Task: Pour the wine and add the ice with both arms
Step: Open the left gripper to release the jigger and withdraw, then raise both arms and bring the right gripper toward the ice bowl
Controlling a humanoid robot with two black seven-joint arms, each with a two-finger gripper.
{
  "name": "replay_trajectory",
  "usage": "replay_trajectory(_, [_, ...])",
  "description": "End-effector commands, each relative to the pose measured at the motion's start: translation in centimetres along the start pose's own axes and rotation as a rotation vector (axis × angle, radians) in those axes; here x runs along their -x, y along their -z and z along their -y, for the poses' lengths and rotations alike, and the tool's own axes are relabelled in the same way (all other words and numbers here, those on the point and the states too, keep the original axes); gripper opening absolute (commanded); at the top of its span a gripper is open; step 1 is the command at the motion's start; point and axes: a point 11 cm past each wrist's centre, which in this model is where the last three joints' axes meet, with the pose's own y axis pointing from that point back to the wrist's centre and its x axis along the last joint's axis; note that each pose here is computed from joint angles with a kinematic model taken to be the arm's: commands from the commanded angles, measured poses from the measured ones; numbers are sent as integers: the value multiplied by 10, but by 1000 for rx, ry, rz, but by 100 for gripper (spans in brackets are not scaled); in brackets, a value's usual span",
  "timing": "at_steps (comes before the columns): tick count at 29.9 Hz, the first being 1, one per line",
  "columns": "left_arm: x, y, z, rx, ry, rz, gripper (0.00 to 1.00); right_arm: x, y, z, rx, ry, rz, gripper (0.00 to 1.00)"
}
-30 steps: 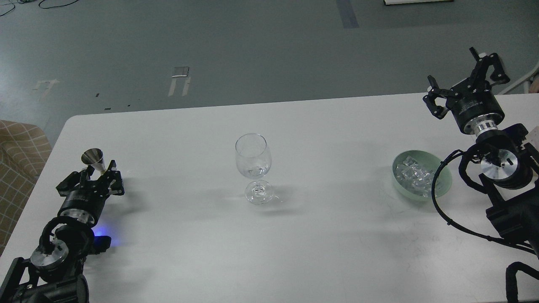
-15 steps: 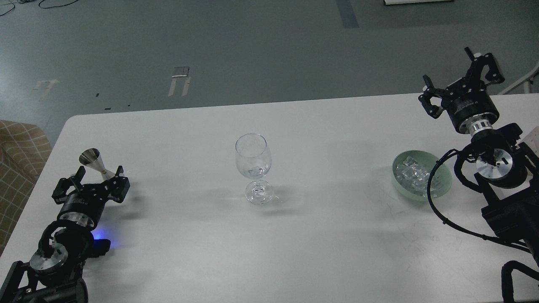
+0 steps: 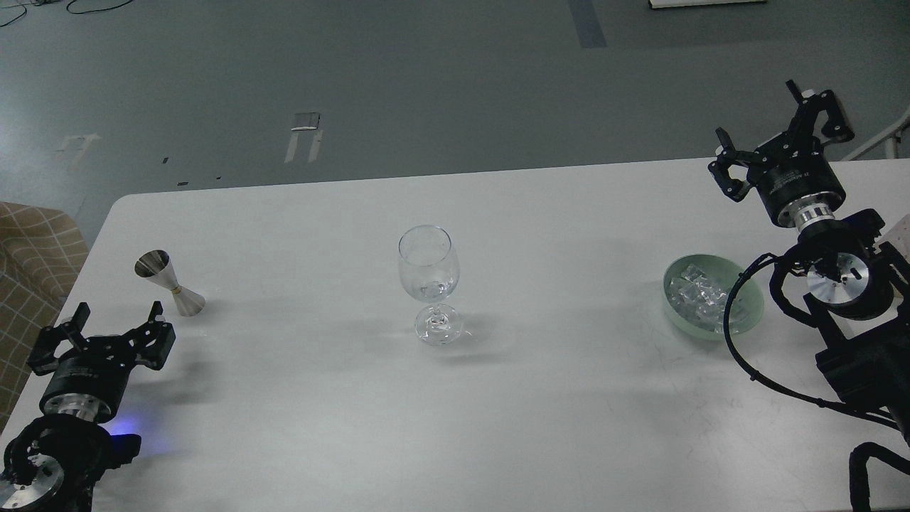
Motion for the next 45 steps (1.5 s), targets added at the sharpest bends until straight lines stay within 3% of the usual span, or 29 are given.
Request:
replay_trajectory(1, [22, -9, 2, 6, 41, 33, 98, 0, -1, -1, 1, 2, 1, 100])
replay_trajectory(6, [36, -19, -2, -43, 38, 143, 98, 5, 8, -5, -11, 32, -19, 100])
replay_trajectory(9, [60, -30, 0, -112, 57, 336, 98, 15, 18, -11, -20, 79, -43, 100])
replay_trajectory(15, [102, -70, 4, -116, 87, 526, 98, 30, 40, -20, -37, 149, -102, 100])
replay_trajectory(24, [165, -111, 8, -213, 92, 825, 98, 37, 63, -39, 21, 224, -334, 100])
replay_trajectory(29, [216, -73, 32, -277, 234, 896, 98, 29, 84, -48, 46, 220, -468, 100])
replay_trajectory(34, [268, -30, 73, -174, 395, 671, 98, 36, 91, -50, 60, 251, -585, 100])
replay_trajectory(38, [277, -10, 97, -159, 352, 573, 98, 38, 95, -52, 66, 269, -606, 100])
replay_trajectory(41, [283, 31, 118, -218, 349, 526, 98, 35, 96, -57, 91, 279, -631, 100])
replay_trajectory(45, [263, 46, 136, -212, 293, 488, 98, 28, 95, -68, 178, 274, -752, 100])
